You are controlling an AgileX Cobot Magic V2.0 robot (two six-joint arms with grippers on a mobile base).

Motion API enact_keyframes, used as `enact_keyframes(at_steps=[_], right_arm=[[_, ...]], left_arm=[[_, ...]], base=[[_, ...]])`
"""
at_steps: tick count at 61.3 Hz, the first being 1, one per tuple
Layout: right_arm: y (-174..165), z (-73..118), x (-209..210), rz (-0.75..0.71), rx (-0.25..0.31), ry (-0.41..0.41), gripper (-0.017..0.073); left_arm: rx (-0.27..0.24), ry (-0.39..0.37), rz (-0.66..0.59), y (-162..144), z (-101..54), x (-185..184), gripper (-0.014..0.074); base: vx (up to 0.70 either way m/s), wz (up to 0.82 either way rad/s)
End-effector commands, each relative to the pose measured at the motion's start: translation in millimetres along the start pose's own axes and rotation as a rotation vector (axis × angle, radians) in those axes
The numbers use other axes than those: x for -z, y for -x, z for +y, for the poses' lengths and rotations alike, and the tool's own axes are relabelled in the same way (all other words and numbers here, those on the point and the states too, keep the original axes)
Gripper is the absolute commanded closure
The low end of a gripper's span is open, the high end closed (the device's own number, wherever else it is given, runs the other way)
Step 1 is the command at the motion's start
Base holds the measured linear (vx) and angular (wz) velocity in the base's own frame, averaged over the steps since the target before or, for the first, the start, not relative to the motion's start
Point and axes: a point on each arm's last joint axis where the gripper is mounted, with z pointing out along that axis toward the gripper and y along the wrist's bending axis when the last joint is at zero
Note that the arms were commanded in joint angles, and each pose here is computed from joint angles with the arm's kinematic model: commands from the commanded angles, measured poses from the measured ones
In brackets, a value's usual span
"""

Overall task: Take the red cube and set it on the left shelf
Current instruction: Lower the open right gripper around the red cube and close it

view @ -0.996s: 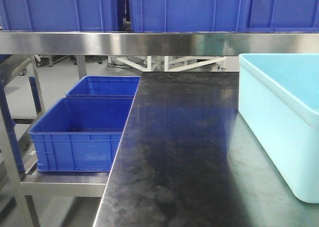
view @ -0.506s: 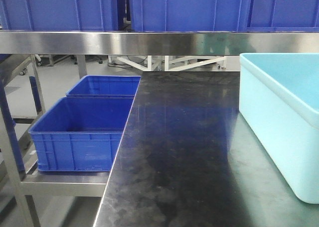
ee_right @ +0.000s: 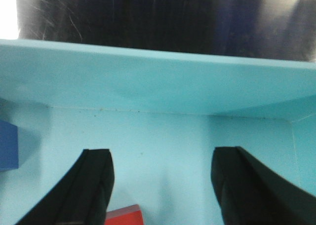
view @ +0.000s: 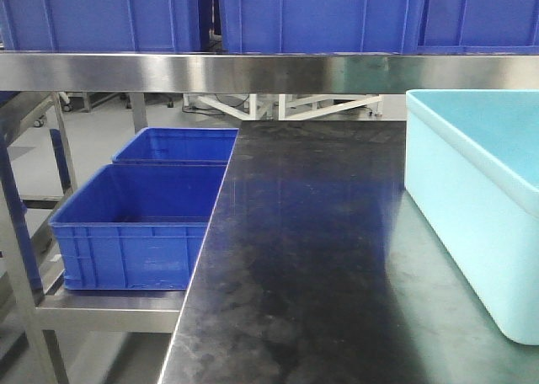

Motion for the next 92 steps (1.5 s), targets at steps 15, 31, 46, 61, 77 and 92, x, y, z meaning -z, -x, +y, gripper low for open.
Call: enact_keyframes(at_steps=[15,31,46,61,77,92], right_arm=[[10,-2.1,-5,-0.017,0.023,-0.012,0.002],[8,6.8,-4,0.012,0.047,0.005,0.002],[2,28.6,-1,0.068,0.117,0.042,0.002],[0,25.4,-1,0.098,0.167,0.008,0.002],[-1,25.0,-1,0.105,0.171,0.004,0.002],[-6,25.1,-3,0.123,0.173,0.005,0.002]], left_arm=[[0.004,0.008,-0.053,-1,0.5,-1,0.0488],[0.004,0.008,-0.053,-1,0.5,-1,0.0488],[0.004,0.008,-0.053,-1,0.5,-1,0.0488],[0.004,0.008,-0.053,-1,0.5,-1,0.0488],[0.004,0.008,-0.053,-1,0.5,-1,0.0488],[0.004,0.008,-0.053,-1,0.5,-1,0.0488]], base=[[0.0,0.0],[0.0,0.0],[0.0,0.0],[0.0,0.0],[0.0,0.0],[0.0,0.0]])
